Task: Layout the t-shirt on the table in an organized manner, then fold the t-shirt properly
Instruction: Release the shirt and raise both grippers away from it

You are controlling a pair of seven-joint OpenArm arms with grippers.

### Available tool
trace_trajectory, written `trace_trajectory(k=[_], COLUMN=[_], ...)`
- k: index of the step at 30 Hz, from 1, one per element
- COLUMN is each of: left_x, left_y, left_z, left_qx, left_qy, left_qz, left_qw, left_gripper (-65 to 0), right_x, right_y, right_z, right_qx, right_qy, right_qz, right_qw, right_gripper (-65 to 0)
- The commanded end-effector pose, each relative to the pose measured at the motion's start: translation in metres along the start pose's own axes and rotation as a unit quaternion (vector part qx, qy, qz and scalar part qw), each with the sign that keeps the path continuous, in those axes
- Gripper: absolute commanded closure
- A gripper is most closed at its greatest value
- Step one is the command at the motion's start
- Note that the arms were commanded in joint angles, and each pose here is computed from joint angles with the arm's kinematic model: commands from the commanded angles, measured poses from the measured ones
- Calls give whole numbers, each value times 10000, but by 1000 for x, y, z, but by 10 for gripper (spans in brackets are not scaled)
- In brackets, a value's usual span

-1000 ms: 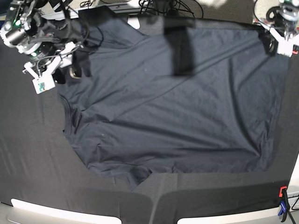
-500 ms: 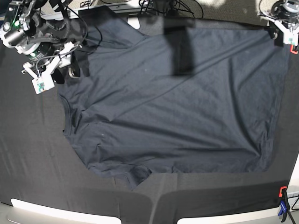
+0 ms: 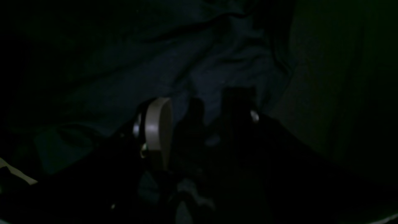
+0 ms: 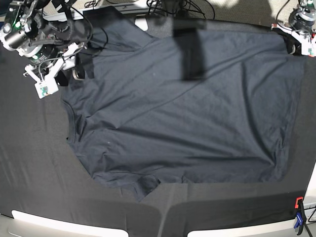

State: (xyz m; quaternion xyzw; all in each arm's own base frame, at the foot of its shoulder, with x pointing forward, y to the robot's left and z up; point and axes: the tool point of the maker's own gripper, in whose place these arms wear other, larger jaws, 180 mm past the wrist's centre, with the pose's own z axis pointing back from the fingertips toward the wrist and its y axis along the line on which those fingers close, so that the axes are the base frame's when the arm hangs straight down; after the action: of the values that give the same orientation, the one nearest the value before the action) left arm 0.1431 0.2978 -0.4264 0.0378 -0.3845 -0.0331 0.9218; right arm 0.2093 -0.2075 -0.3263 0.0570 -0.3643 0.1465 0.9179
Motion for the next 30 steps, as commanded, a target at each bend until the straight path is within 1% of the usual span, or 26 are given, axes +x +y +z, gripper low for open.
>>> trace_trajectory(k=[1,5,8,13,18,21,24,26,30], left_x=[9,28,42,60,63,64,64,64,63], left_y=[0,-9,-14,-6,-6,-6,-6,-6,-6], left_z=[4,15,18,21,21,21,21,21,21], left_qx=[-49,-136,-161,131,134,133,132,132,132], left_qy=[-109,-341,-515,-793,-868,-871,-872,-872,-867], left_qz=[-109,-282,-384,-360,-355,-357,-354,-354,-355], left_qw=[9999,9989,9978,9961,9955,9955,9955,9955,9955], left_gripper=[0,0,0,0,0,0,0,0,0], right_x=[8,3,-3,-14,-28,-38,-53,-68,-92], right_y=[-1,-13,-20,-37,-44,-40,-38,-35,-24], right_z=[5,12,26,53,66,65,56,47,33], right_qx=[-6,-174,-122,-266,-348,-275,-120,30,342], right_qy=[-127,-54,-155,-268,-72,61,228,386,649], right_qz=[130,5,-243,-705,-907,-977,-1214,-1432,-1819], right_qw=[9998,9998,9995,9968,9952,9948,9923,9889,9806], right_gripper=[-299,-299,-299,-299,-299,-300,-302,-317,-317])
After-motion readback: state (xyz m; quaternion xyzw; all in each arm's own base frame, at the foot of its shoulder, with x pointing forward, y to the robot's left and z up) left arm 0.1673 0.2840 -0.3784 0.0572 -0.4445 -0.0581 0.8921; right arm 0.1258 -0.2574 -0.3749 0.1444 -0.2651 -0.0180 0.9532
